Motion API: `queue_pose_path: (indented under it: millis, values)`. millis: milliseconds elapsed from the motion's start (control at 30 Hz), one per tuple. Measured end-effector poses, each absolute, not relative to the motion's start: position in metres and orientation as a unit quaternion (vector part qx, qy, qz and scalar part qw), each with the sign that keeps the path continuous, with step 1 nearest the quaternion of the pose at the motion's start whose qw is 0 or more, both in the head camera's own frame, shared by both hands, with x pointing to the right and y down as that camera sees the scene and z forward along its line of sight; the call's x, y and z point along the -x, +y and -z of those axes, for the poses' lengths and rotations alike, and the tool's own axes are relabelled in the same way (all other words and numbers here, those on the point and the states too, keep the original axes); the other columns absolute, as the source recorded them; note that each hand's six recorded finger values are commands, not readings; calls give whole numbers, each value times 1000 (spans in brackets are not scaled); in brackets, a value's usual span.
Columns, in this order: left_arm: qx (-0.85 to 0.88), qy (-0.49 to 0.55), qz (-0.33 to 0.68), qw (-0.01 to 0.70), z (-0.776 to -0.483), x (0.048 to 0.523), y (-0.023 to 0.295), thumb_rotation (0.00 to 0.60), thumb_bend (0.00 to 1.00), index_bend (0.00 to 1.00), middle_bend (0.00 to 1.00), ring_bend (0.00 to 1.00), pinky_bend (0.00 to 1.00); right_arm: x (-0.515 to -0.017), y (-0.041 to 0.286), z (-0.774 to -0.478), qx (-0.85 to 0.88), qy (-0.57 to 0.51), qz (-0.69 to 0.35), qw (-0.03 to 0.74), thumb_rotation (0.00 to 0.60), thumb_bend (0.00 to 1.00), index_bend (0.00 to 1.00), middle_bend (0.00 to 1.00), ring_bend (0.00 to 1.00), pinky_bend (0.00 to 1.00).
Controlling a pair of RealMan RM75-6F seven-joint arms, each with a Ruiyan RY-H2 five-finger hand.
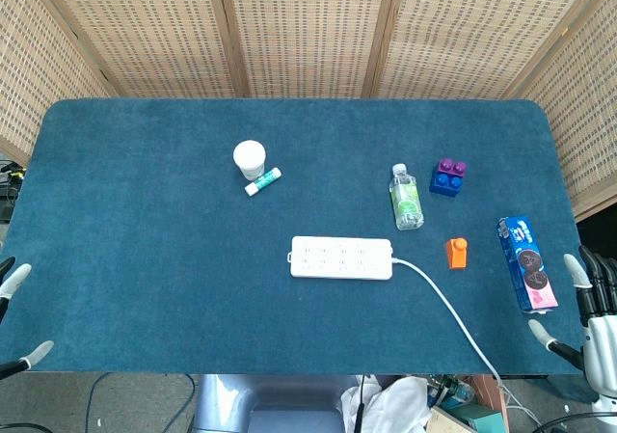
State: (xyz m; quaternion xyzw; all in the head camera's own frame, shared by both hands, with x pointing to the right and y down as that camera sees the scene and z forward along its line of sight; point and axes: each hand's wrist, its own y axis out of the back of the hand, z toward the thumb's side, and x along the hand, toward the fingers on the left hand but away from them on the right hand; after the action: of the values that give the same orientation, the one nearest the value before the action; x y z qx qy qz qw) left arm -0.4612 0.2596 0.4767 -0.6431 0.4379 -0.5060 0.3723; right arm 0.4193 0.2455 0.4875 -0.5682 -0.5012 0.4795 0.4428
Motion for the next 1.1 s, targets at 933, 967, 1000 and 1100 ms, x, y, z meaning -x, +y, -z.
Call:
queue_pose_path:
  millis: [933,967,1000,1100]
  values:
    - [624,426,542,367,-498,457,246,600,0,0,0,0,0,-338,190,-561,732,-352,-456,363,600,792,184,879,917,1000]
    - [623,424,545,366,-499,457,245,600,0,0,0,0,0,-330,186,-571,742,-334,-460,355,600,804,213,881,918,1000]
    - [622,423,548,366,-501,457,244,600,0,0,0,0,0,-323,184,-579,749,-320,-463,349,600,811,249,884,919,1000]
    - [619,421,555,362,-505,457,242,600,0,0,0,0,0,-299,177,-607,764,-280,-477,331,600,813,297,885,919,1000]
